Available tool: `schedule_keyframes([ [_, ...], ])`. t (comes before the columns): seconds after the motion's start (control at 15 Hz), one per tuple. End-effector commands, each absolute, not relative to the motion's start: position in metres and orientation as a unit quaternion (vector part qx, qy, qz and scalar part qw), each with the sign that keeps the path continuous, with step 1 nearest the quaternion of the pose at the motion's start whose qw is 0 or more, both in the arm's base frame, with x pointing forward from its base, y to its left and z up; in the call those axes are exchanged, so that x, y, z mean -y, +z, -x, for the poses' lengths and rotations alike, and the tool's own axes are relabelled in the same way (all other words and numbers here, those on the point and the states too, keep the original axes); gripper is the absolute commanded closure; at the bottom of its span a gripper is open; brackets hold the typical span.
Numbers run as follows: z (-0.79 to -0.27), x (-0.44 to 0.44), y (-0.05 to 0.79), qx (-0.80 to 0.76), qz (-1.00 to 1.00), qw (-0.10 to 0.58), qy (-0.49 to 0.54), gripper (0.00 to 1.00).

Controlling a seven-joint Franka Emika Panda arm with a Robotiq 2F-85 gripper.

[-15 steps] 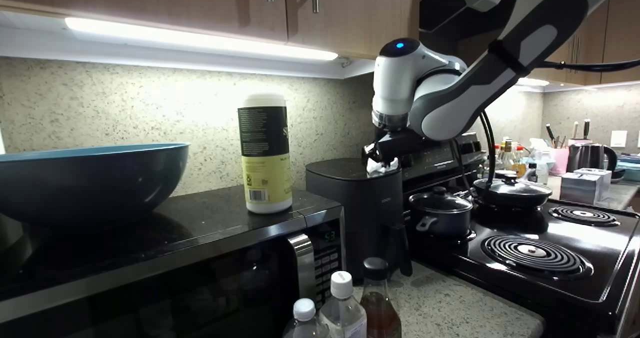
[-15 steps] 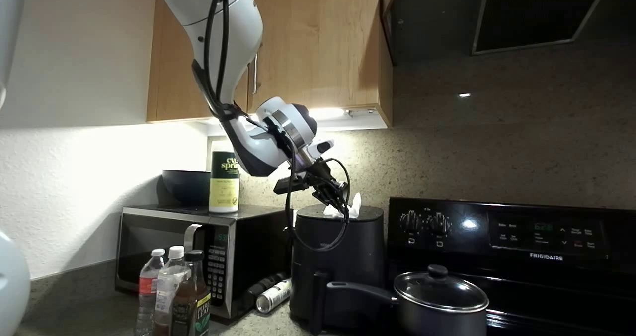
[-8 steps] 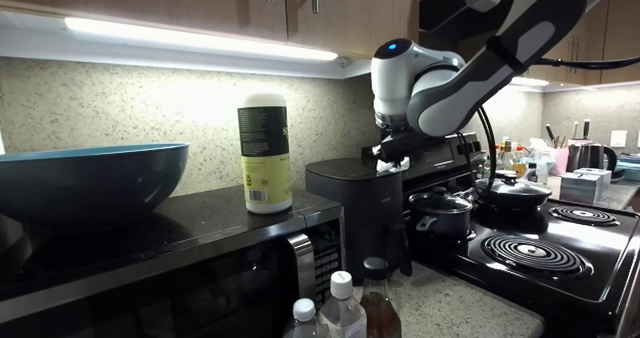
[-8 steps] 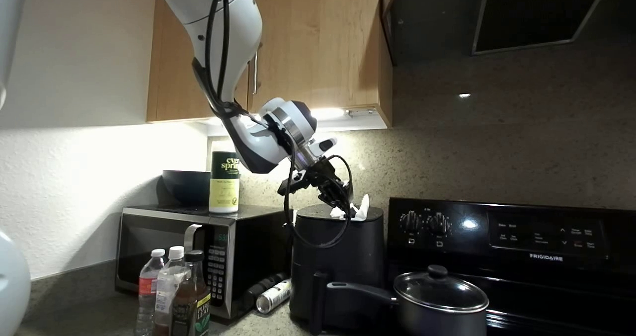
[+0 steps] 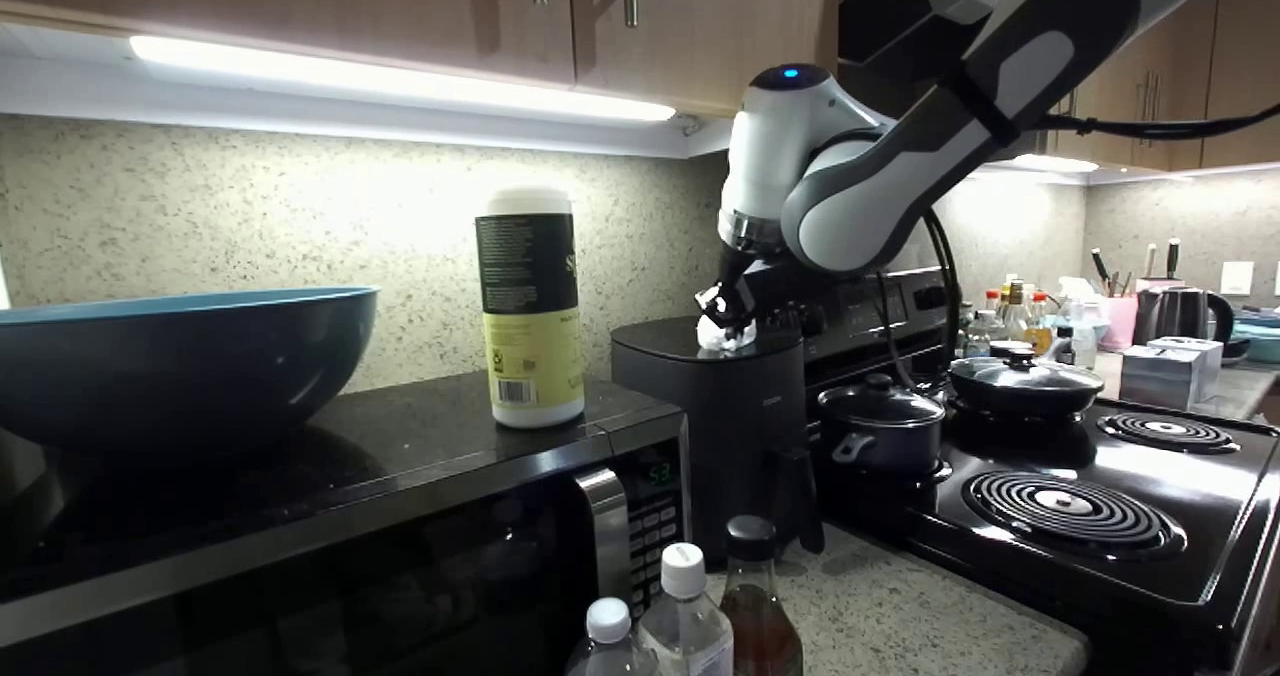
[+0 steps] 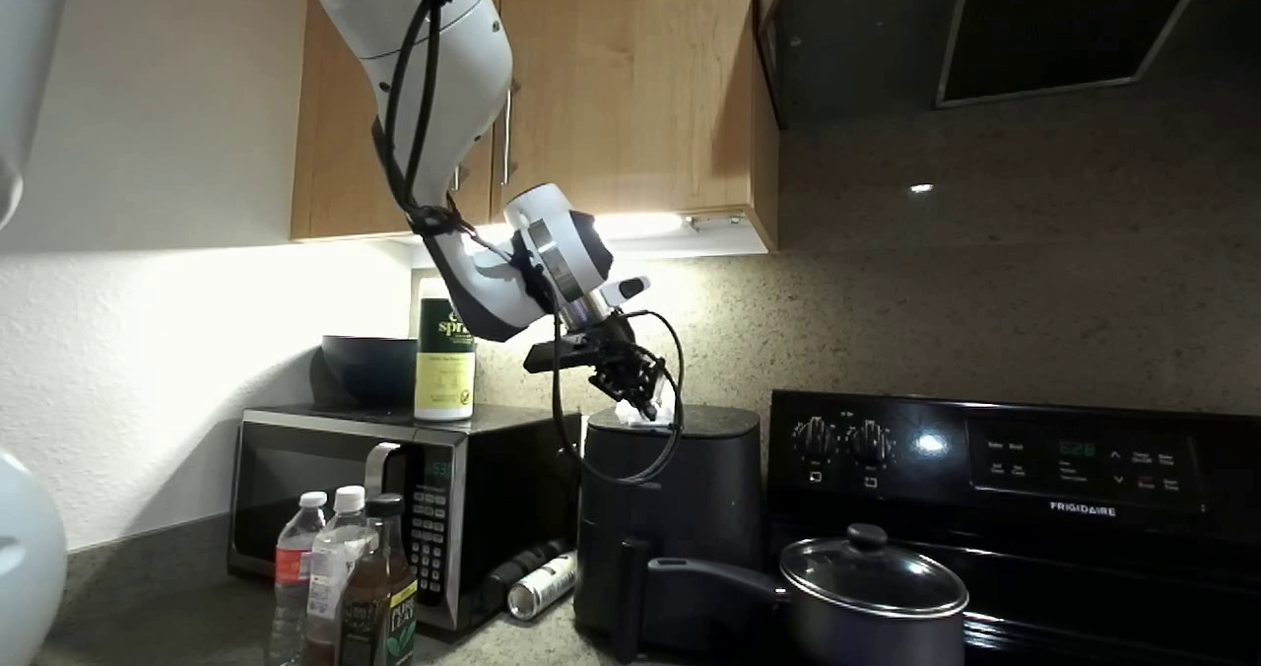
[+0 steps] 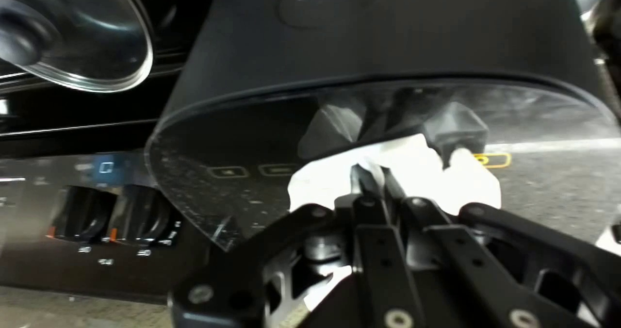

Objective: Pick up the cloth and wipe the air fryer

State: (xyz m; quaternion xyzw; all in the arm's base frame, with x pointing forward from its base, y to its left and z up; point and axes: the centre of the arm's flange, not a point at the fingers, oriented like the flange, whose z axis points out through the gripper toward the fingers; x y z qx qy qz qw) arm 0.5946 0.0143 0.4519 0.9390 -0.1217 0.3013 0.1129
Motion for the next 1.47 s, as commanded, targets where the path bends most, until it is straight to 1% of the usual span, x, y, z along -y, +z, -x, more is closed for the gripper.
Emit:
schedule_keyframes([
  [0.0, -0.605, -0.054, 0.440, 0.054, -0.961, 0.061, 0.264, 0.93],
  [0.27, -0.605, -0.087, 0.446, -0.014, -0.972, 0.014, 0.233, 0.93],
  [0.53, -0.602, -0.094, 0.429, -0.043, -0.982, -0.002, 0.186, 0.94],
  [0.87, -0.601, -0.082, 0.418, -0.030, -0.984, 0.012, 0.176, 0.93],
  [1.4, -0.589, -0.064, 0.464, -0.010, -0.969, 0.044, 0.244, 0.94],
])
